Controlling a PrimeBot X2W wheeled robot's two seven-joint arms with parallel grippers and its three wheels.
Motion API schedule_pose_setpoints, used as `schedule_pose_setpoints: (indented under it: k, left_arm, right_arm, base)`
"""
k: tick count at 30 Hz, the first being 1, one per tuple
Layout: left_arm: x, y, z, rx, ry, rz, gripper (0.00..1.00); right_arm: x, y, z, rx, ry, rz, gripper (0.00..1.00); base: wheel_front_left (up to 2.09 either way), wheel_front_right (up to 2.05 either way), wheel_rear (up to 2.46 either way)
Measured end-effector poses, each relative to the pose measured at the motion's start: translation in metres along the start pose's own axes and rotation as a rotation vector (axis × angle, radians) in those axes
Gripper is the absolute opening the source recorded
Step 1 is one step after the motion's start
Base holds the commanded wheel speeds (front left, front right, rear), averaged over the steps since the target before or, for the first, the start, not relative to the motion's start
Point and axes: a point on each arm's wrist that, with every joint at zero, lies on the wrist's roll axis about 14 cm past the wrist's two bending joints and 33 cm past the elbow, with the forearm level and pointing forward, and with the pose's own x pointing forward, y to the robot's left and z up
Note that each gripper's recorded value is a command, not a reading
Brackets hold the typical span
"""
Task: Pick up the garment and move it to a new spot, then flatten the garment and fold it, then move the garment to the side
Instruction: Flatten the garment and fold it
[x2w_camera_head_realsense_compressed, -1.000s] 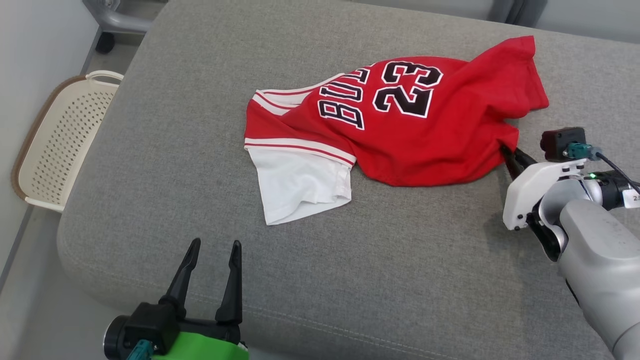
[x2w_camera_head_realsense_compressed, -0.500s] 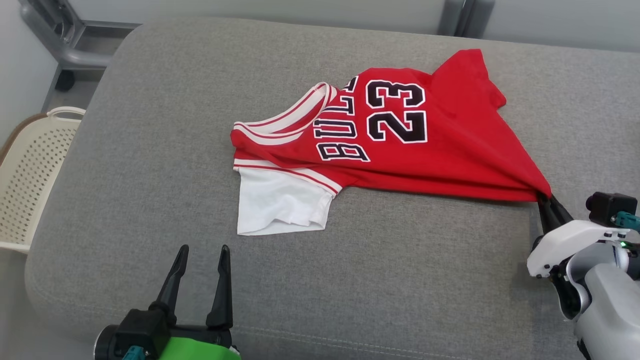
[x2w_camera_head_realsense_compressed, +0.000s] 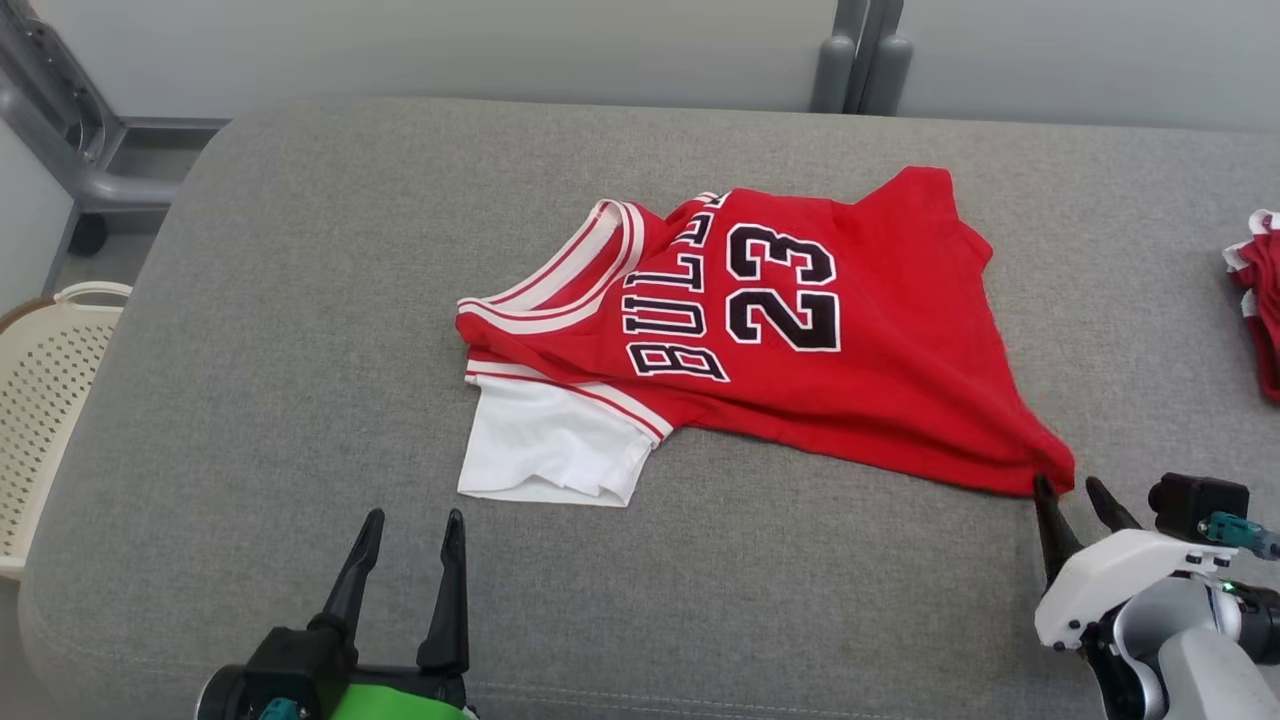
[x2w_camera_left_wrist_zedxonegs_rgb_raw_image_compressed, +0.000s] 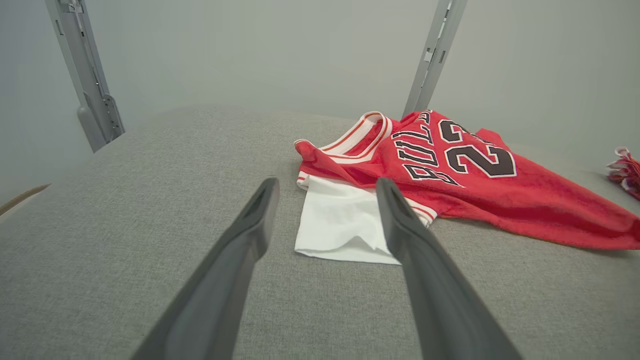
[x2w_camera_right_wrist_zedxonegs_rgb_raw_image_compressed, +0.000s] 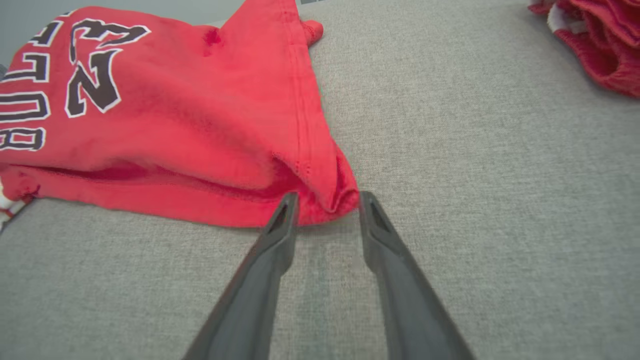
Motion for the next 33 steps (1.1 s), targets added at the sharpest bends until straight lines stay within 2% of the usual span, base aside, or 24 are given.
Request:
schedule_pose_setpoints:
  k: [8,15,25,33]
  left_arm:
    - [-0.009,0.001,-0.008,0.003,0.025,0.007,1.00]
    - [-0.019,0.016,-0.015,0.015,0.044,0.066,1.00]
    - [-0.024,0.024,-0.013,0.045,0.042,0.087,1.00]
    - [-0.025,0.018,-0.010,0.123,0.038,0.027,1.00]
  right_arm:
    - [-0.023,-0.005,0.010,0.007,-0.064,-0.043,1.00]
    - [-0.055,-0.006,0.035,-0.006,-0.217,-0.058,1.00]
    - [-0.083,0.028,0.053,-0.043,-0.345,0.039,1.00]
    - [-0.096,0.039,0.055,-0.038,-0.379,0.071,1.00]
  base:
    - [0.00,0.00,0.00]
    - [0.00,0.00,0.00]
    - [0.00,0.00,0.00]
    - [0.00,0.00,0.00]
